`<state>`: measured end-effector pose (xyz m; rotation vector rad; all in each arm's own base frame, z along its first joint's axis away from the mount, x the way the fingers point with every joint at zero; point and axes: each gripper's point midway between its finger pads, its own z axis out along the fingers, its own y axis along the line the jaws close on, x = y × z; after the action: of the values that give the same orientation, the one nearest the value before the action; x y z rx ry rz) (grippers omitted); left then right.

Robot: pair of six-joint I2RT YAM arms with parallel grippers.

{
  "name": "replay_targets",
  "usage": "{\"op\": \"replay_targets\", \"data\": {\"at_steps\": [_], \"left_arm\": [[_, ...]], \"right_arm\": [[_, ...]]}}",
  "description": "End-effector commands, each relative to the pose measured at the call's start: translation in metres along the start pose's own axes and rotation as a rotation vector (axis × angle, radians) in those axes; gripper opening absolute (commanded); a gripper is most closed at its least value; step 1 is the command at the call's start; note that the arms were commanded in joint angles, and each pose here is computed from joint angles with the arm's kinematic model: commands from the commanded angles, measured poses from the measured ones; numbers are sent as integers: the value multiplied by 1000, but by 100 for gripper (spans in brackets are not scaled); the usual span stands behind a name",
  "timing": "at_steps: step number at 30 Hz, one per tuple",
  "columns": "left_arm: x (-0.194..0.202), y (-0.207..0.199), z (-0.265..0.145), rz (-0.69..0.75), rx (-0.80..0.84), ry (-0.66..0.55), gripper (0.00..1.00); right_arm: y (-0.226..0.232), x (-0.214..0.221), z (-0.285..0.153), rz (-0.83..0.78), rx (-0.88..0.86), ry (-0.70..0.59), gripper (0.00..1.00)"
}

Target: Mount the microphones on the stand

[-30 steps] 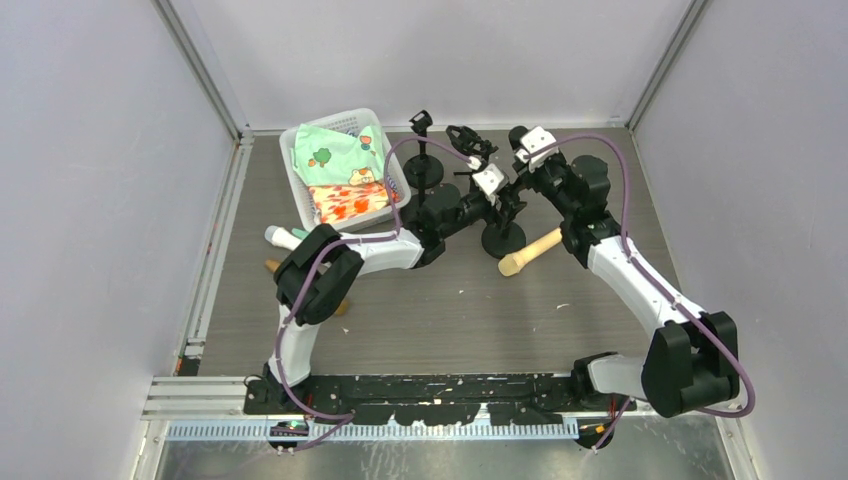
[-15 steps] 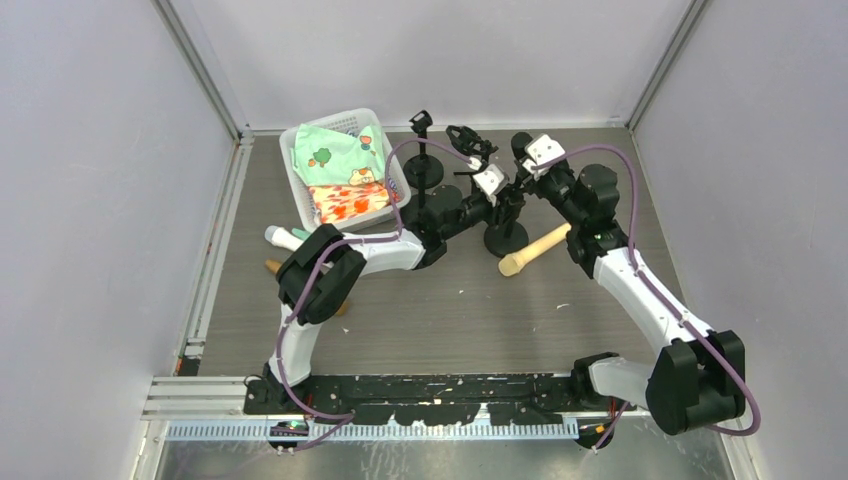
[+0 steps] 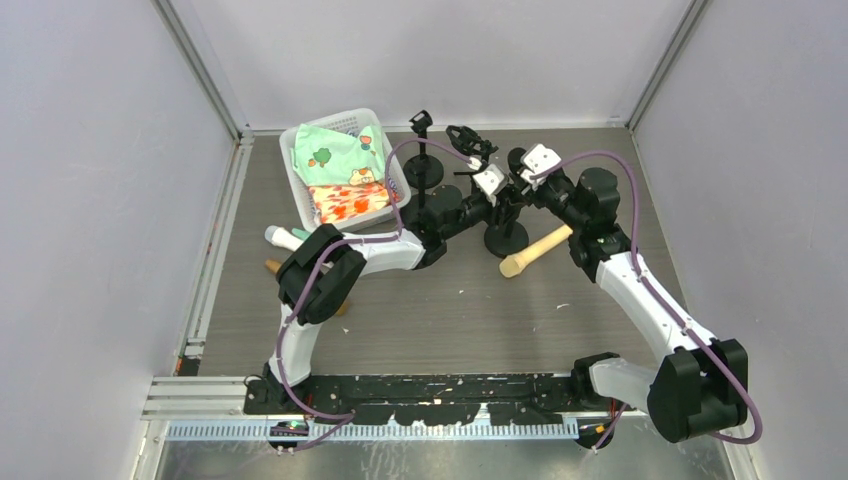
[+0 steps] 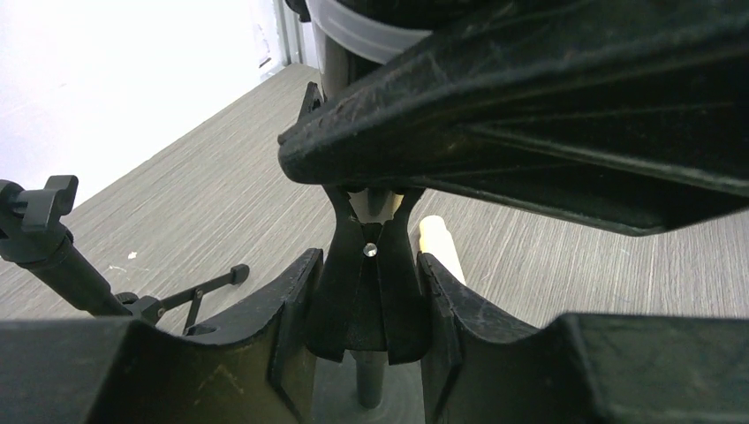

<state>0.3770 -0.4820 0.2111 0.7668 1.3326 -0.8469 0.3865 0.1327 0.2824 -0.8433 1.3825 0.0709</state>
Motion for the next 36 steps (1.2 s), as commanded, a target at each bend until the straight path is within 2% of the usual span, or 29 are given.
{"op": "replay_targets", "data": {"at_steps": [1,13,17,19,21,23,26,31,36], "left_arm": [[-35,0,8,21,0,-100,0],[-37,-3,10,22,20,-102,2],[-37,-5,10,22,29,-102,40],[-37,-5,10,22,32,-101,45],[-36,-6,9,21,34,-98,46],[-34,-6,9,21,34,-96,45],[-34,-6,9,21,34,-96,35],[-34,-5,9,22,33,-95,2],[-33,-2,10,20,16,-90,0]], "right_arm": [[19,18,-8,-2,-73,61,3],[35,38,-11,28,-151,152,2],[36,40,-12,31,-157,162,2],[36,39,-12,32,-155,161,2],[34,39,-12,31,-149,161,2],[33,37,-11,26,-144,158,1],[32,36,-11,25,-140,156,1],[35,36,-12,36,-153,161,1],[46,45,-18,49,-201,193,1]]}}
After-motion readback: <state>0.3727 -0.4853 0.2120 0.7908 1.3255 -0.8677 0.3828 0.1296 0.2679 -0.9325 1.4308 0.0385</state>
